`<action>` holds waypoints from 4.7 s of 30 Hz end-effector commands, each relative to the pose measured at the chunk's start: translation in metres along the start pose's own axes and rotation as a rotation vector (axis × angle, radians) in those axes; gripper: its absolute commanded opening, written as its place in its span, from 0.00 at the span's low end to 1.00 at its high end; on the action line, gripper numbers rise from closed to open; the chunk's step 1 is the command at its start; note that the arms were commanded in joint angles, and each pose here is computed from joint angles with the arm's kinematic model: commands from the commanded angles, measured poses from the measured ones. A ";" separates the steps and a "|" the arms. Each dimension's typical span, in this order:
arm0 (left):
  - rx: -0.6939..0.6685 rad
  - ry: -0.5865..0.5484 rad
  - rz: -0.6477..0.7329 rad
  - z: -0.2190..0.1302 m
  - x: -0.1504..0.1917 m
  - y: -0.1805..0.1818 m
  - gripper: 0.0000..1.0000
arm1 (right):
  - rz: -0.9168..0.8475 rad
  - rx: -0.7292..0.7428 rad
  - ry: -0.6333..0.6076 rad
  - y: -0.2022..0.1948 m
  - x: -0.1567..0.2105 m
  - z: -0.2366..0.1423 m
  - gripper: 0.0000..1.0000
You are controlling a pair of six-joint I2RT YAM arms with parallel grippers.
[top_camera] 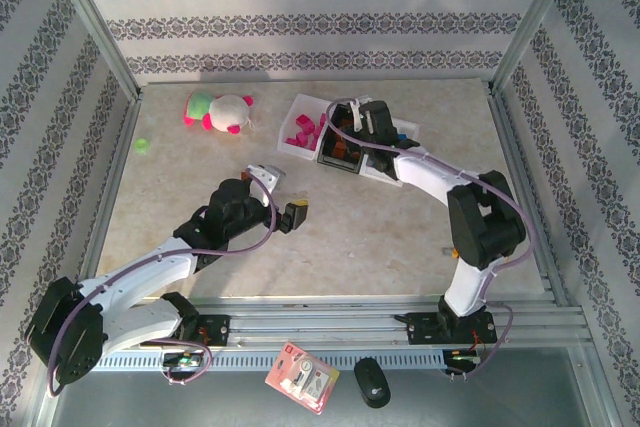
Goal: Sort the legos into containers by color
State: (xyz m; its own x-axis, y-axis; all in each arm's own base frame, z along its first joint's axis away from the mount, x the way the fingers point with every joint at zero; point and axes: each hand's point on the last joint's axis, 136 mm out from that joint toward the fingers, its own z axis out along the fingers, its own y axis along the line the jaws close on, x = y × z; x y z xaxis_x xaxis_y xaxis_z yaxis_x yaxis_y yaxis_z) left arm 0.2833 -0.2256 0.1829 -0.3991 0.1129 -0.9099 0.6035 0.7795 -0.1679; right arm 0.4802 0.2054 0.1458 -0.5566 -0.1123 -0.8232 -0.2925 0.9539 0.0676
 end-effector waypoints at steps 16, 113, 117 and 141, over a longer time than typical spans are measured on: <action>-0.066 -0.031 0.006 0.004 -0.003 0.010 0.99 | 0.214 0.175 0.057 -0.051 -0.005 0.058 0.43; -0.512 0.651 -0.337 0.072 0.089 0.178 0.34 | -0.066 -0.249 -0.177 0.103 0.032 -0.132 0.89; -0.482 0.589 -0.350 0.071 0.067 0.168 0.31 | -0.073 -0.322 -0.188 0.113 0.032 -0.140 0.89; -0.373 0.350 -0.167 0.187 -0.078 0.173 0.31 | -0.056 -0.388 -0.222 0.111 0.030 -0.163 0.89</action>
State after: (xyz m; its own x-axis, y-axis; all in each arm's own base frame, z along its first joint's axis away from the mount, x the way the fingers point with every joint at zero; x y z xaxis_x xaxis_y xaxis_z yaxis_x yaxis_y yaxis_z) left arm 0.5428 -0.2166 0.1598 -0.7051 0.0483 -0.7075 0.2350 0.9572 -0.1689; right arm 0.3031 0.2701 0.2118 -0.3800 -0.0847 -0.9211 -0.6241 0.7584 0.1877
